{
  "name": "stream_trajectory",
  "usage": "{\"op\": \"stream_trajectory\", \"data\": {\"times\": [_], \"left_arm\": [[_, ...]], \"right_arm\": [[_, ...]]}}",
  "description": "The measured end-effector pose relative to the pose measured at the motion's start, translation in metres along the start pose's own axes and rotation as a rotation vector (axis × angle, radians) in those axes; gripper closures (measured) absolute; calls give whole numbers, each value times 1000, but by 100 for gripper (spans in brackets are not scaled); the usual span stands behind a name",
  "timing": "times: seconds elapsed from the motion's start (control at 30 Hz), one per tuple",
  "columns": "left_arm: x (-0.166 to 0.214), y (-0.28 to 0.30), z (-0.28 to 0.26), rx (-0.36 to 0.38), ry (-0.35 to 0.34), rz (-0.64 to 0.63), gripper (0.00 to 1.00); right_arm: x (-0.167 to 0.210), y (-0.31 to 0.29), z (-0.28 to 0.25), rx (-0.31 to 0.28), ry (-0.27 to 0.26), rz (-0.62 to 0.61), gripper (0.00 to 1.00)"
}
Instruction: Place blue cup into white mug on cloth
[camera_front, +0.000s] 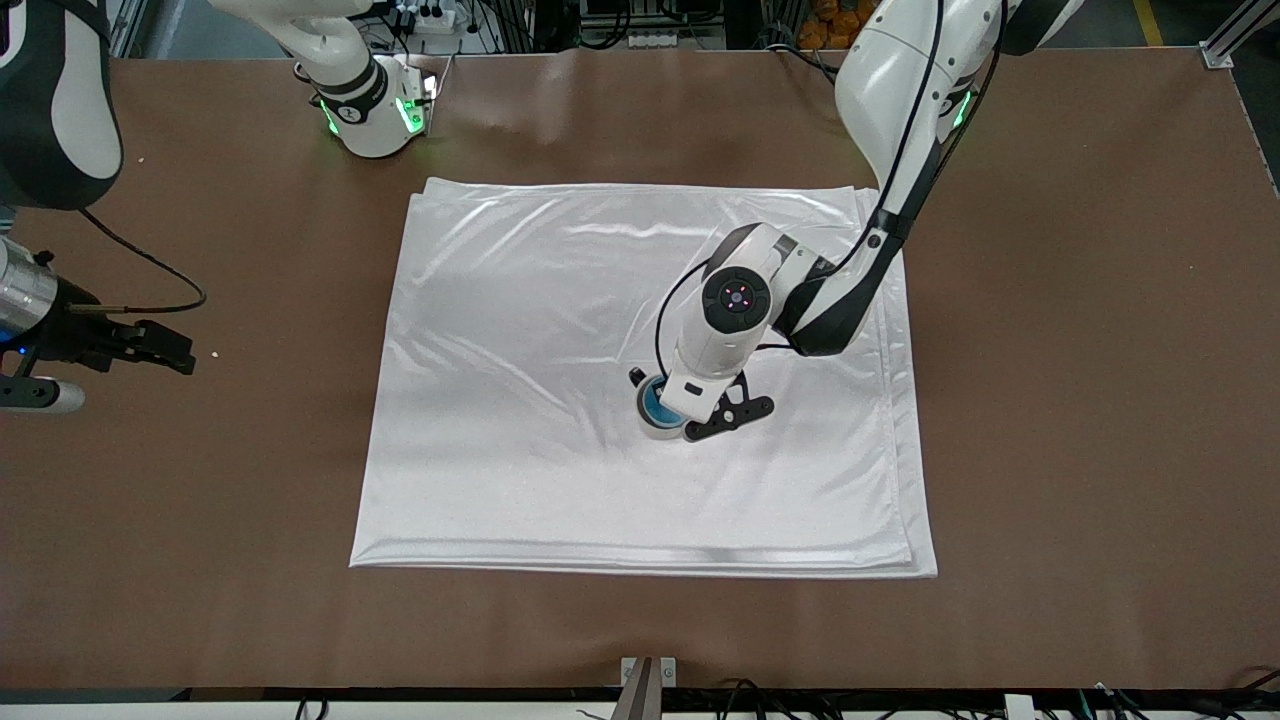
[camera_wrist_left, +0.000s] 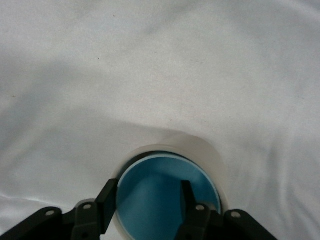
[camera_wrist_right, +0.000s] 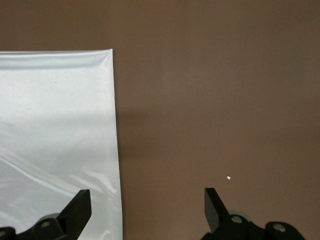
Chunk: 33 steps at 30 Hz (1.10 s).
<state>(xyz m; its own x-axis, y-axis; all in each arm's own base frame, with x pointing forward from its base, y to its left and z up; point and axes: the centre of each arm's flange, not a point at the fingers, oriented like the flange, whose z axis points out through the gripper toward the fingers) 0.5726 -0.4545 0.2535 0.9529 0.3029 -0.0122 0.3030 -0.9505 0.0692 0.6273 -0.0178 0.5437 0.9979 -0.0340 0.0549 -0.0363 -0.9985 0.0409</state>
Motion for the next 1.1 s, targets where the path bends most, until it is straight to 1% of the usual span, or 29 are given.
{"op": "stream_trajectory", "data": {"times": [0.17, 0.2, 0.33, 0.37, 0.7, 0.83, 1.0, 1.1], "left_arm": [[0, 0, 3, -1, 0, 0, 20], [0, 0, 3, -1, 0, 0, 18], [1, 1, 1, -5, 3, 0, 1], [1, 2, 0, -7, 4, 0, 0], [4, 6, -12, -25, 17, 0, 0], [12, 4, -26, -36, 42, -3, 0], [45, -17, -55, -23, 94, 11, 0], [76, -45, -74, -5, 111, 29, 0]], "right_arm": [[1, 0, 4, 1, 15, -1, 0], [1, 0, 5, 1, 16, -1, 0], [1, 0, 8, 1, 17, -1, 0], [1, -1, 8, 1, 17, -1, 0], [1, -1, 7, 1, 18, -2, 0], [1, -1, 7, 2, 18, -2, 0], [1, -1, 6, 2, 19, -2, 0], [1, -1, 6, 2, 20, -3, 0]]}}
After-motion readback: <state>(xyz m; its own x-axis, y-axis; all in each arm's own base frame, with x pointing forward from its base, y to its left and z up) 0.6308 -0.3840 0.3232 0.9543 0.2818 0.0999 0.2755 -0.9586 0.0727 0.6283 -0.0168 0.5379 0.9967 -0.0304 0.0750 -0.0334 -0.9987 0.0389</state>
